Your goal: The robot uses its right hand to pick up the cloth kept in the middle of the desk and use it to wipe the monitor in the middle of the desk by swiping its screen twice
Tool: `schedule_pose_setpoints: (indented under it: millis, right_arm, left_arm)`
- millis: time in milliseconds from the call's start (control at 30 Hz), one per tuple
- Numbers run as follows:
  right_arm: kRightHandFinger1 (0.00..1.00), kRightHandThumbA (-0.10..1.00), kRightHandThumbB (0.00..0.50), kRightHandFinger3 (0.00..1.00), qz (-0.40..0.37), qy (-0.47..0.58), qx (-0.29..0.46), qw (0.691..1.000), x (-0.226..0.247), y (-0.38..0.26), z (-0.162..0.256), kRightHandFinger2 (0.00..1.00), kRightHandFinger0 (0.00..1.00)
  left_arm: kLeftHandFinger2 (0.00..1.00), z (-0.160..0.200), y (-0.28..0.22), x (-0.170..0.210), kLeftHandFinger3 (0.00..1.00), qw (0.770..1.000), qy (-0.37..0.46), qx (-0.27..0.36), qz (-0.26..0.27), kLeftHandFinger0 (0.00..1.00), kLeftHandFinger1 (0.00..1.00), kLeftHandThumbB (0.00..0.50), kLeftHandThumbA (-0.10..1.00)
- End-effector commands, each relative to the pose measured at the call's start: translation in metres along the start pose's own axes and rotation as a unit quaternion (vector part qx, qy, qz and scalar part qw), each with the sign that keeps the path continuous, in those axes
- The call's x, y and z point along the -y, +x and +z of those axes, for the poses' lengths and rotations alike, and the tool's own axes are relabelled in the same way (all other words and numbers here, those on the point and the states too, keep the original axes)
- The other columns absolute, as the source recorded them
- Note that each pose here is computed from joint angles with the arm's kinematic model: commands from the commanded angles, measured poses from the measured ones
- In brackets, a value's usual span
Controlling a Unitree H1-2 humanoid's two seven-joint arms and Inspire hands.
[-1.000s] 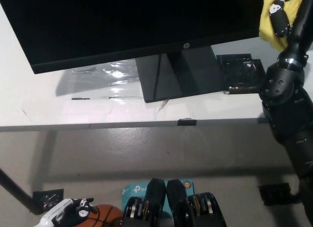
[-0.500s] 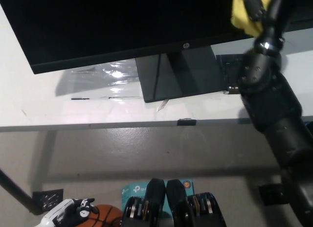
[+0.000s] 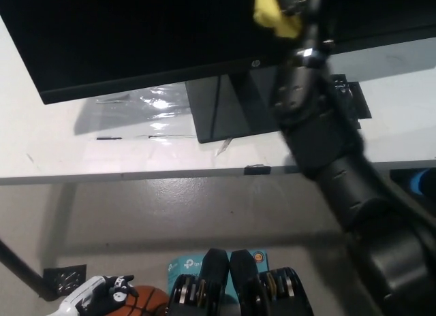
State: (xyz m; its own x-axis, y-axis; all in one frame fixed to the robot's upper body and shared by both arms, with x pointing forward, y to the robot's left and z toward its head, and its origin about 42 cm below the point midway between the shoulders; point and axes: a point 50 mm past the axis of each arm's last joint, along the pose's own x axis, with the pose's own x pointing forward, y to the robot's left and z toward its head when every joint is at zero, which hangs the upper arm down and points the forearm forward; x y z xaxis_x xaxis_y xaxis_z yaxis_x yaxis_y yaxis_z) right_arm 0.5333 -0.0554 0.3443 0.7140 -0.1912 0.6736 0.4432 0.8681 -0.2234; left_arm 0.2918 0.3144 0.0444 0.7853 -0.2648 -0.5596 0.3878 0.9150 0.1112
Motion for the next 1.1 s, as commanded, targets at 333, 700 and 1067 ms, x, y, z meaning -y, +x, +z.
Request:
schedule_pose_setpoints:
  millis: [333,700,1067]
  right_arm:
    - [0.00,-0.10,0.033,0.18,0.054,0.063,0.096,0.992,-0.075,-0.023,0.111,0.00,0.00]
    - [0.00,-0.10,0.043,0.27,0.060,0.031,0.114,0.991,-0.055,-0.019,0.080,0.01,0.00]
    - [0.00,-0.10,0.062,0.20,0.062,-0.003,0.138,0.988,0.035,-0.037,0.008,0.06,0.00]
  left_arm:
    - [1.00,0.019,0.003,-0.005,1.00,0.999,0.021,0.025,-0.005,1.00,1.00,0.179,0.05]
    - [1.00,0.013,0.001,-0.006,1.00,1.000,0.014,0.021,-0.002,1.00,1.00,0.179,0.02]
    - [1.00,0.010,0.000,-0.009,1.00,1.000,0.009,0.017,0.004,1.00,1.00,0.187,0.05]
